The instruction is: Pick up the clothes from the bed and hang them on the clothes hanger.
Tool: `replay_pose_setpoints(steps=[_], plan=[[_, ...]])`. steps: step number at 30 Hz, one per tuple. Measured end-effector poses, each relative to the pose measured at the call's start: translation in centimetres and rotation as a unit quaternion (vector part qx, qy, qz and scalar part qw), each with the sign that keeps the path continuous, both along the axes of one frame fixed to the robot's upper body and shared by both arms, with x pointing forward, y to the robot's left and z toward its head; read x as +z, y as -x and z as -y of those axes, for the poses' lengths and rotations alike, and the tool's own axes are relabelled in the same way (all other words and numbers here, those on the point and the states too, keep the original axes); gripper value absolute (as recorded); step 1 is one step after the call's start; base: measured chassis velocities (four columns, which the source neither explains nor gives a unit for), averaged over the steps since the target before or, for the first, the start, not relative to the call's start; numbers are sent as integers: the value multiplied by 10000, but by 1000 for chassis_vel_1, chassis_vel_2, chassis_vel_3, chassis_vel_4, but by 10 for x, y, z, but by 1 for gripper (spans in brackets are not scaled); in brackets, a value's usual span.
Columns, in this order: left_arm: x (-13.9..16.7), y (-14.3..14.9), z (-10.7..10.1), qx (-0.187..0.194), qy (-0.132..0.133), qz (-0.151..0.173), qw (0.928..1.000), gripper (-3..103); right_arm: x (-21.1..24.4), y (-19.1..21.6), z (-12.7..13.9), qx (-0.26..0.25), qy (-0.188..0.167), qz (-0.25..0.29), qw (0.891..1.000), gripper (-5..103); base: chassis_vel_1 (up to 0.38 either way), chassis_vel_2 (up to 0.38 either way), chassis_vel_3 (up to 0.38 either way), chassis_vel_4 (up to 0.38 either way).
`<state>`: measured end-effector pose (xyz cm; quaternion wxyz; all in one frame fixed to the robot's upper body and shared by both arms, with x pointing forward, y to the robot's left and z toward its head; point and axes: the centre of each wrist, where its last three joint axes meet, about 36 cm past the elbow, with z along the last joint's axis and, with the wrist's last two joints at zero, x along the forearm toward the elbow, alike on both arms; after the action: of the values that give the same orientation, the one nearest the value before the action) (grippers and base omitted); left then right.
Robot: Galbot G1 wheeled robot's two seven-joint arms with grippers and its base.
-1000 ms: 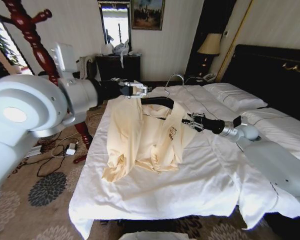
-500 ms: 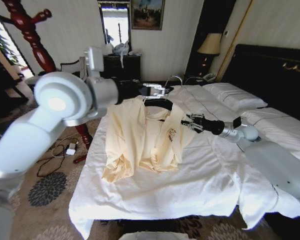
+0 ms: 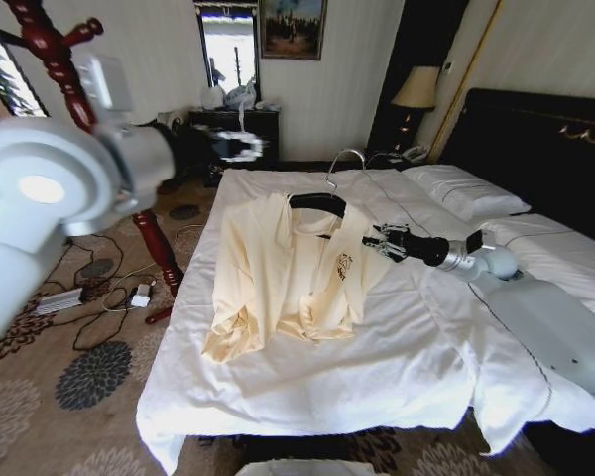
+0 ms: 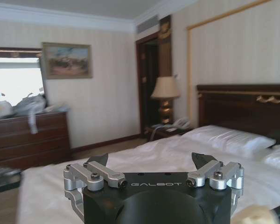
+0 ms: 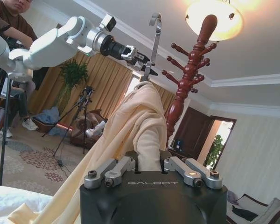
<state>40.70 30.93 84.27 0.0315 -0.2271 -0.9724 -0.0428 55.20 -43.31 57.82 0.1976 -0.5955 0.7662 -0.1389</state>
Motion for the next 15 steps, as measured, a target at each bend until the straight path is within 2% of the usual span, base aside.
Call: replay_pose_setpoints(steps=[2, 4, 7, 8, 9, 11, 12, 13, 15], plan=[[-2, -1, -22, 110, -75, -183, 9997, 100, -1, -2, -1, 53, 20, 26, 10000, 20, 0, 0, 0, 0], [-2, -2, -27, 98, -76, -232, 9997, 100, -1, -3, -2, 68, 24, 36, 10000, 20, 0, 0, 0, 0], [-11, -14, -44, -222, -231, -352, 9989, 100, 2, -3, -2, 155, 73, 67, 9998, 20, 0, 0, 0, 0], [-16, -18, -46, -416, -322, -325, 9981, 100, 4, -3, -2, 193, 103, 81, 9997, 20, 0, 0, 0, 0], [-16, -18, -46, -416, -322, -325, 9981, 100, 4, -3, -2, 193, 103, 81, 9997, 20, 0, 0, 0, 0], [-25, -22, -44, -779, -531, -200, 9953, 100, 7, -2, -1, 273, 165, 102, 9994, 20, 0, 0, 0, 0], [-33, -22, -37, -1074, -705, -99, 9917, 100, 8, -2, 0, 347, 208, 99, 9991, 20, 0, 0, 0, 0], [-33, -22, -37, -1074, -705, -99, 9917, 100, 8, -2, 0, 347, 208, 99, 9991, 20, 0, 0, 0, 0], [-47, -20, -23, -1417, -909, -123, 9857, 100, 8, -1, 1, 441, 256, 105, 9986, 20, 0, 0, 0, 0]])
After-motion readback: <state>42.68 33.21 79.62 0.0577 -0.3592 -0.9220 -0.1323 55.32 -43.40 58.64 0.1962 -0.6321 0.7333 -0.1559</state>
